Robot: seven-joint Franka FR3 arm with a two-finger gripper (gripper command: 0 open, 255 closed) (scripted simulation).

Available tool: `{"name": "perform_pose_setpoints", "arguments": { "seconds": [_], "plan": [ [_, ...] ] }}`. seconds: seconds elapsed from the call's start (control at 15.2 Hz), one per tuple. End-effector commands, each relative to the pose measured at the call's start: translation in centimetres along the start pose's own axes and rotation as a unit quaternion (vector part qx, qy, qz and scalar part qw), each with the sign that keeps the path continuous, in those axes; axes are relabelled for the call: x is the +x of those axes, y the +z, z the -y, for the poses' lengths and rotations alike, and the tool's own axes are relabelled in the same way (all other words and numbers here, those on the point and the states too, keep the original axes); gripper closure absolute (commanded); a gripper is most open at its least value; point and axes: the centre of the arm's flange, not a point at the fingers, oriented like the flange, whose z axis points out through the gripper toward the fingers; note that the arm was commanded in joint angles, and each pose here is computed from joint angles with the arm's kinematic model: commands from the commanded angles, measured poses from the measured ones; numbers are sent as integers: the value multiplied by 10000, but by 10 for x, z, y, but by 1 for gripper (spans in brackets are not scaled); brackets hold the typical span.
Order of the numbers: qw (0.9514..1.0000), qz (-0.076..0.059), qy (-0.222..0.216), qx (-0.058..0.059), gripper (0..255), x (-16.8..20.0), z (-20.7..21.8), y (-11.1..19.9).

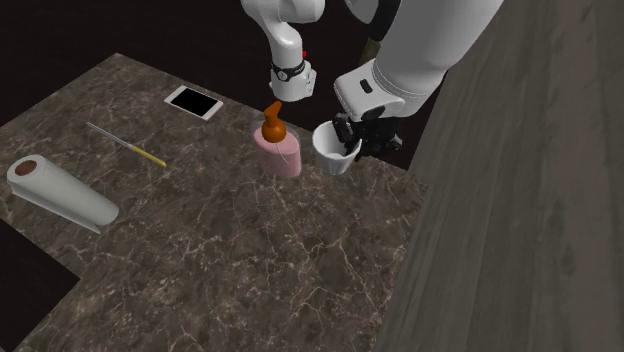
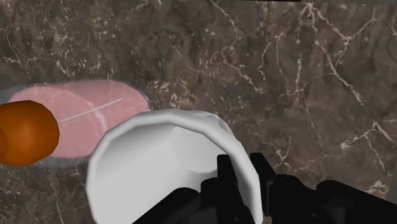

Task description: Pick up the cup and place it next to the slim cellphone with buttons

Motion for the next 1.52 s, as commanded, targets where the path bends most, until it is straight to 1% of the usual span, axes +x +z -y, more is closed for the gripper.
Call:
{"name": "perform_pose_setpoints", "arguments": {
  "seconds": [0.0, 0.53, 1.45],
  "plan": [
    [10000, 1, 0, -1, 255, 0, -2, -10],
    [10000, 1, 0, -1, 255, -1, -11, -50],
    [10000, 1, 0, -1, 255, 13, -191, -14]
  ]
}}
